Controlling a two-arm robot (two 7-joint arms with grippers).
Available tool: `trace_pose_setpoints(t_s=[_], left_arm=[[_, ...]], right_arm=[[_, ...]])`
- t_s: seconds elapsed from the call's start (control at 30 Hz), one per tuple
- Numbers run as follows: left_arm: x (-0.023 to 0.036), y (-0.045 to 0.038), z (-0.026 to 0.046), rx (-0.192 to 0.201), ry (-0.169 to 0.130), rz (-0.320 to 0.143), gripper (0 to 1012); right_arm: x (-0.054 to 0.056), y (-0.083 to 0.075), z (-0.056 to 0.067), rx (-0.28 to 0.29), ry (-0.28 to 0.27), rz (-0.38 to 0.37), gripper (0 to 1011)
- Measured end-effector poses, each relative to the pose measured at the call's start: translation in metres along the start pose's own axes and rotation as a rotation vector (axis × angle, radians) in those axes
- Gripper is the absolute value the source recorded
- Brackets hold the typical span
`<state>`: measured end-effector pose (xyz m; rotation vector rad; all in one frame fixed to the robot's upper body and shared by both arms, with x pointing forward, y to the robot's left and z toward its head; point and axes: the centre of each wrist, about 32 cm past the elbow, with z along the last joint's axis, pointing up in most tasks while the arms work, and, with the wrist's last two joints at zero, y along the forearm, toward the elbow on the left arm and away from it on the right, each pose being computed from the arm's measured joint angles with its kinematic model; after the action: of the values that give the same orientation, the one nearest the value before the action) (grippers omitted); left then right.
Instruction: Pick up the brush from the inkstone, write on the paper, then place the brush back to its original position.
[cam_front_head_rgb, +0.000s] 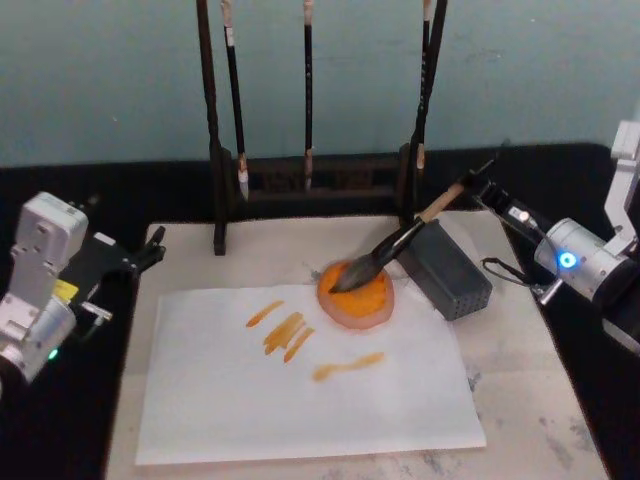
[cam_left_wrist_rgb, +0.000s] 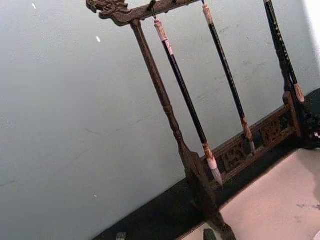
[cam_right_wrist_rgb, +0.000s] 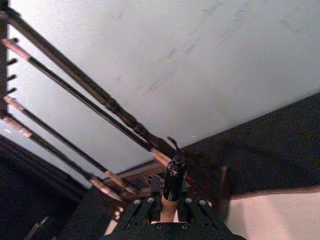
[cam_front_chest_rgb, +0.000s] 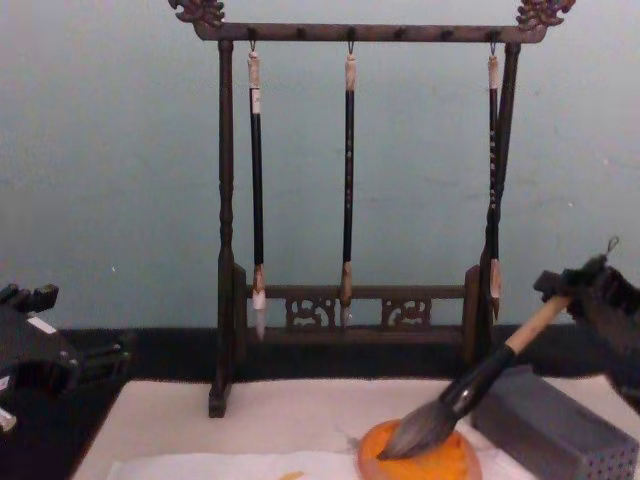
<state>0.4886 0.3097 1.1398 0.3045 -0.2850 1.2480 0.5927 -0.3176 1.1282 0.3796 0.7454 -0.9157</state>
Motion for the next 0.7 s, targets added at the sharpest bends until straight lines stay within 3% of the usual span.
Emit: trace_pose_setpoints(t_s=[0.2, 0.47, 0.7], left_arm=[[0.0, 0.0, 0.0, 0.0, 0.0, 0.0, 1001], [0.0, 0.0, 0.0, 0.0, 0.0, 0.0, 1001], [0.0, 0.0, 0.0, 0.0, 0.0, 0.0, 1001]], right_arm=[[-0.007, 0.0, 0.008, -0.021, -0.006, 0.027, 178], [-0.02, -0.001, 0.02, -0.051, -0.059, 0.055, 177], [-0.035, -0.005, 0.031, -0.066, -0.186, 0.085, 177]])
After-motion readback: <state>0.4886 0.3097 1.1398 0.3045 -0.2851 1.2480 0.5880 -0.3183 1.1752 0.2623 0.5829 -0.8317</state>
